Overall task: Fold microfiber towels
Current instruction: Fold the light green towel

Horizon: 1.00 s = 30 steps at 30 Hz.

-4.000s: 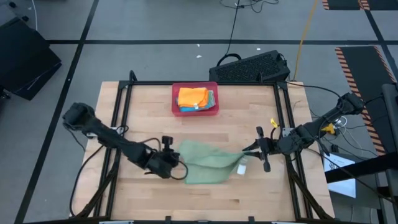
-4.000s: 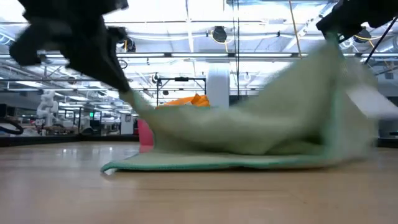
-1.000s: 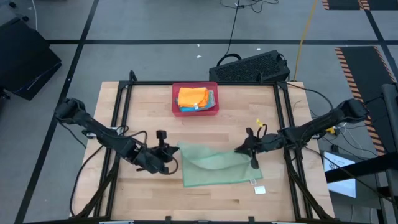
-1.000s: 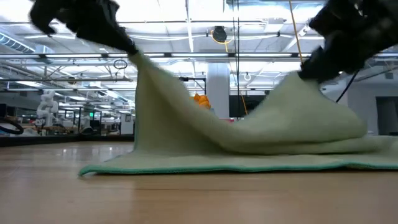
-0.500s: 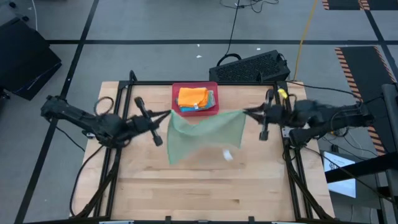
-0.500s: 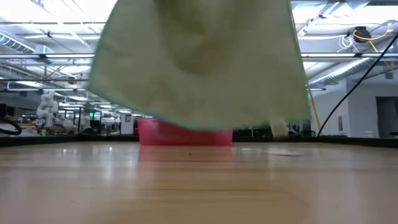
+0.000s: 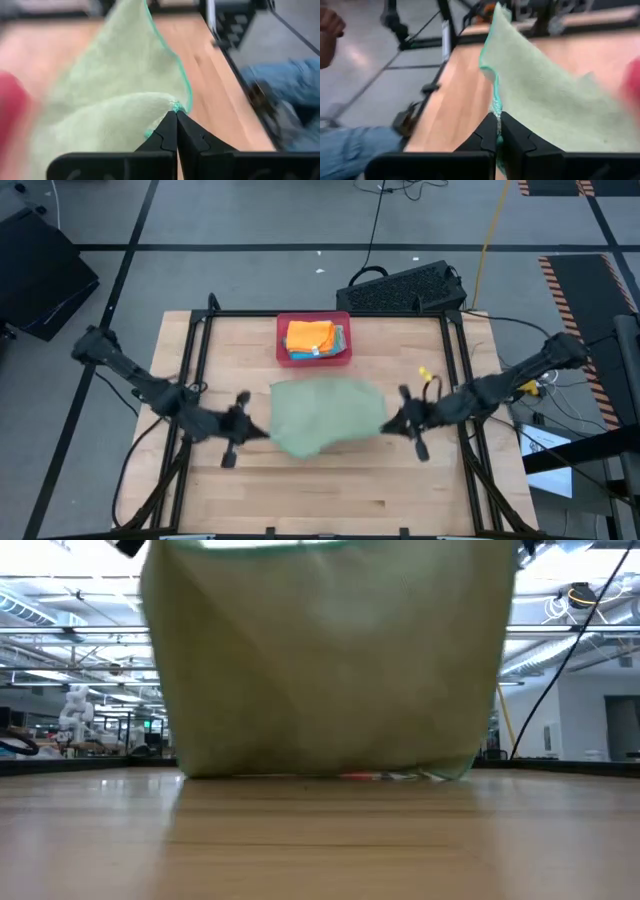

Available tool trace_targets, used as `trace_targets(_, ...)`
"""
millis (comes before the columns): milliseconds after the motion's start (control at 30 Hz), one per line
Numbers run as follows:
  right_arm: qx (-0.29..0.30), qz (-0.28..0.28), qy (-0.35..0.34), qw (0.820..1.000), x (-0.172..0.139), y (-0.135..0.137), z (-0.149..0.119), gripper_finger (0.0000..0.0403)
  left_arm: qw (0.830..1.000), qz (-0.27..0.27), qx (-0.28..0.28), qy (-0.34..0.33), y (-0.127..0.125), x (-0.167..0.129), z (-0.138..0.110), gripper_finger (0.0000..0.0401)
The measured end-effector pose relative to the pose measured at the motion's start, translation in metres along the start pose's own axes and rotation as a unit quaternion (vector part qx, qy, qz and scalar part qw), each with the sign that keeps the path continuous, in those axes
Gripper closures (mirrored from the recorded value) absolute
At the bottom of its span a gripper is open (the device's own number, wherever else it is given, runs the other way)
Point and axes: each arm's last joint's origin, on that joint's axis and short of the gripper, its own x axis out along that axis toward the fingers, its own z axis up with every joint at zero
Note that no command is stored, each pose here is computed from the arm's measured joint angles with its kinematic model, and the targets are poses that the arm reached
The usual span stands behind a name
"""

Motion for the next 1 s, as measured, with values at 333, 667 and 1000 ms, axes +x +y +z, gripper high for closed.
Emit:
trace_targets(333, 0.082, 0.113, 0.059, 0.988, 0.051, 0.033, -0.067, 0.0398, 0.988, -0.096, -0.036, 0.112, -0.061, 0.059, -0.041, 0.0399)
trace_targets(667, 0.132, 0.083, 0.146, 0.977, 0.082, 0.035, -0.104, 0.0388, 0.976, -0.045, -0.082, 0.198, -0.072, 0.094, -0.079, 0.0387)
trace_targets(1000, 0.135, 0.078, 0.157, 0.975, 0.058, 0.027, -0.088, 0.0267, 0.974, -0.024, -0.097, 0.201, -0.068, 0.088, -0.076, 0.0279)
